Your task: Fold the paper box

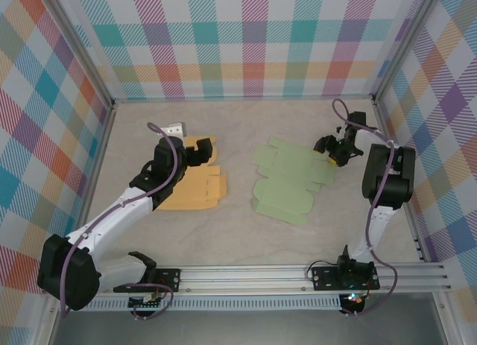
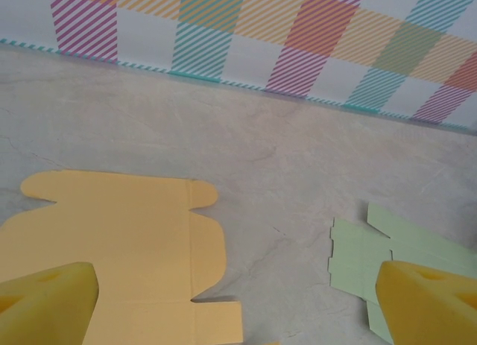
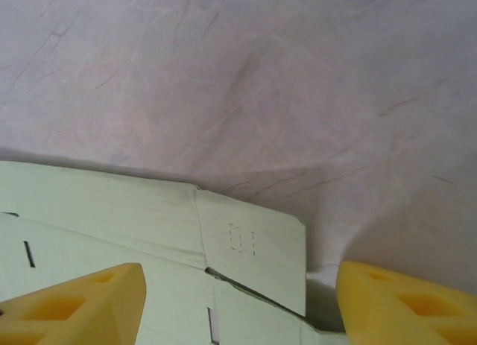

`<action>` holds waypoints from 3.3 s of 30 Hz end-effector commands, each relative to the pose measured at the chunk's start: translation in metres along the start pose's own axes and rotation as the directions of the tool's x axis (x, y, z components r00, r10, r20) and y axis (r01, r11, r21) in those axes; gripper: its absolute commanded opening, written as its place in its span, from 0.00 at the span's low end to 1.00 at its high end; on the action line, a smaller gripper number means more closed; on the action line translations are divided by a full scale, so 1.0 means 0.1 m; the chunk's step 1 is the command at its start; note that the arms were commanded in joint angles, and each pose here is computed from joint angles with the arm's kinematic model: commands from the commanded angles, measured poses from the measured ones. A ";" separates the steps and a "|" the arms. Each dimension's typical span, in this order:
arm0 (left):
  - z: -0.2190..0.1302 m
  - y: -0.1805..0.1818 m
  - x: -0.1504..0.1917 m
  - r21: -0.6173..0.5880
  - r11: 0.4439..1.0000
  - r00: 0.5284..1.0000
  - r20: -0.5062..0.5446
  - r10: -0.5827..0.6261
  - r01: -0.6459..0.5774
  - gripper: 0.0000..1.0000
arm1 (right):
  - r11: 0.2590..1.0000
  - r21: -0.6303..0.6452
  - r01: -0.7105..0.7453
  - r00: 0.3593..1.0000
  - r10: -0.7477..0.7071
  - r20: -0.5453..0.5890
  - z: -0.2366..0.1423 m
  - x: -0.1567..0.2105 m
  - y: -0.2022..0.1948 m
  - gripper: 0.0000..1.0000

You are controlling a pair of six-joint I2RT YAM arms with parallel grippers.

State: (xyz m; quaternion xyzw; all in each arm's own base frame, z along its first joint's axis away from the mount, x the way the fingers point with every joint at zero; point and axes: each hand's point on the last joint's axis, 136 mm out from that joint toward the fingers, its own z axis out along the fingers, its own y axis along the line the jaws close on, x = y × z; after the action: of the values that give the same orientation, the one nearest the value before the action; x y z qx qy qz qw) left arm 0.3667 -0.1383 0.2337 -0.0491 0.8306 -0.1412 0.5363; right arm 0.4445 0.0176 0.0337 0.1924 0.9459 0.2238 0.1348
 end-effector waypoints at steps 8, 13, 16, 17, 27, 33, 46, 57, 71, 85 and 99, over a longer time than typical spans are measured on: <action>0.04 -0.04 -0.06 0.003 1.000 1.000 0.020 0.011 -0.011 0.95 | 0.985 -0.170 0.011 0.999 -0.017 -0.036 0.01 -0.02 0.29 0.59; 0.20 -0.21 0.08 0.078 0.997 0.998 -0.055 0.023 -0.019 0.91 | 0.974 -0.225 0.020 0.999 -0.030 -0.041 0.04 -0.02 0.37 0.51; 0.30 -0.32 0.15 0.121 0.993 0.995 -0.097 0.022 -0.010 0.89 | 0.970 -0.242 0.028 0.999 -0.038 -0.038 0.05 -0.04 0.39 0.42; 0.32 -0.33 0.16 0.127 0.992 0.995 -0.101 0.019 -0.006 0.89 | 0.969 -0.245 0.030 0.999 -0.040 -0.035 0.05 -0.04 0.40 0.38; 0.32 -0.34 0.09 0.121 0.991 0.995 -0.082 0.065 -0.055 0.89 | 0.935 -0.332 0.124 0.992 -0.109 0.063 -0.15 -0.07 0.60 0.00; 0.22 -0.43 -0.01 0.178 0.968 0.981 -0.047 0.189 -0.178 0.88 | 0.869 -0.415 0.271 0.958 -0.201 0.203 -0.53 0.01 0.91 0.00; 0.01 -1.20 -0.34 0.504 0.724 0.868 0.118 0.482 -0.471 0.91 | 0.633 -0.391 0.669 0.730 -0.457 0.508 -1.41 0.55 1.66 0.00; 0.13 -1.67 -0.24 0.673 0.421 0.731 0.269 0.627 -0.608 0.92 | 0.435 -0.413 0.800 0.599 -0.527 0.603 -1.86 1.01 2.05 0.00; 0.25 -1.63 0.19 0.788 0.213 0.578 0.211 0.789 -0.578 0.92 | 0.311 -0.413 0.856 0.516 -0.566 0.643 -2.03 1.31 2.25 0.00; 0.46 -1.46 0.22 0.766 0.250 0.553 0.160 0.818 -0.592 0.37 | 0.297 -0.418 0.859 0.510 -0.575 0.640 -1.98 1.35 2.30 0.00; 0.44 -1.38 0.31 0.765 0.236 0.523 0.150 0.839 -0.599 0.03 | 0.325 -0.398 0.858 0.513 -0.576 0.637 -1.92 1.27 2.29 0.00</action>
State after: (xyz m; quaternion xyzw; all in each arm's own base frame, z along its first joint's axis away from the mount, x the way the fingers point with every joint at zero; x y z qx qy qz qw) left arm 0.3822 -0.2916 0.2280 0.5869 0.6830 -0.2155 0.3777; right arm 0.3388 0.1840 0.2795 -0.2580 0.7449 0.4199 0.4498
